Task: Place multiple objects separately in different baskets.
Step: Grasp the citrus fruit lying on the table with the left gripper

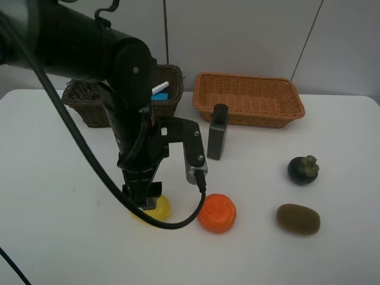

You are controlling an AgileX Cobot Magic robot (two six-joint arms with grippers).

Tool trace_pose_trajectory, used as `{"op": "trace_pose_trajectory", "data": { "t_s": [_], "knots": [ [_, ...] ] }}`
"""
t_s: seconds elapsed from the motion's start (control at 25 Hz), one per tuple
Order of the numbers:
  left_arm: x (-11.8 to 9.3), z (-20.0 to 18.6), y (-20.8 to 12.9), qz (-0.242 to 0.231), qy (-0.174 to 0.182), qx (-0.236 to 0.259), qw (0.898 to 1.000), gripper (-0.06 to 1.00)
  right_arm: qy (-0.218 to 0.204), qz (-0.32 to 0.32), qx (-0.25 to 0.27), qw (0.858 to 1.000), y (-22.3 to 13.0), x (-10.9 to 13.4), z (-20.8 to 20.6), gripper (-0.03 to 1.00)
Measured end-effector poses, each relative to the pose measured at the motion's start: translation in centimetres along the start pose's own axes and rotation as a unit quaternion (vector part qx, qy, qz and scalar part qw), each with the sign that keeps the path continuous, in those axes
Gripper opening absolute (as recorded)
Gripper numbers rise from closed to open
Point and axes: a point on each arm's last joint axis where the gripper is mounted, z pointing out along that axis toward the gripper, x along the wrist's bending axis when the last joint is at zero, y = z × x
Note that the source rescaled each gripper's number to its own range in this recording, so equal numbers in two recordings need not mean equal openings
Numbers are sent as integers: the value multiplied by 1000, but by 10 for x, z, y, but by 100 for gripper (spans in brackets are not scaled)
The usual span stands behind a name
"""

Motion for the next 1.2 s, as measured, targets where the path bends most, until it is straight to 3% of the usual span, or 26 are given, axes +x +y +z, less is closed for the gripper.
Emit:
{"op": "trace_pose_trajectory", "data": {
  "t_s": [0.64, 1.2],
  "knots": [
    [1, 67, -3, 34, -50, 56, 997, 100, 0, 0, 0, 1000, 0, 0, 0, 100],
    [1, 76, -1, 29, -55, 52, 997, 97, 0, 0, 0, 1000, 0, 0, 0, 100]
  ]
}}
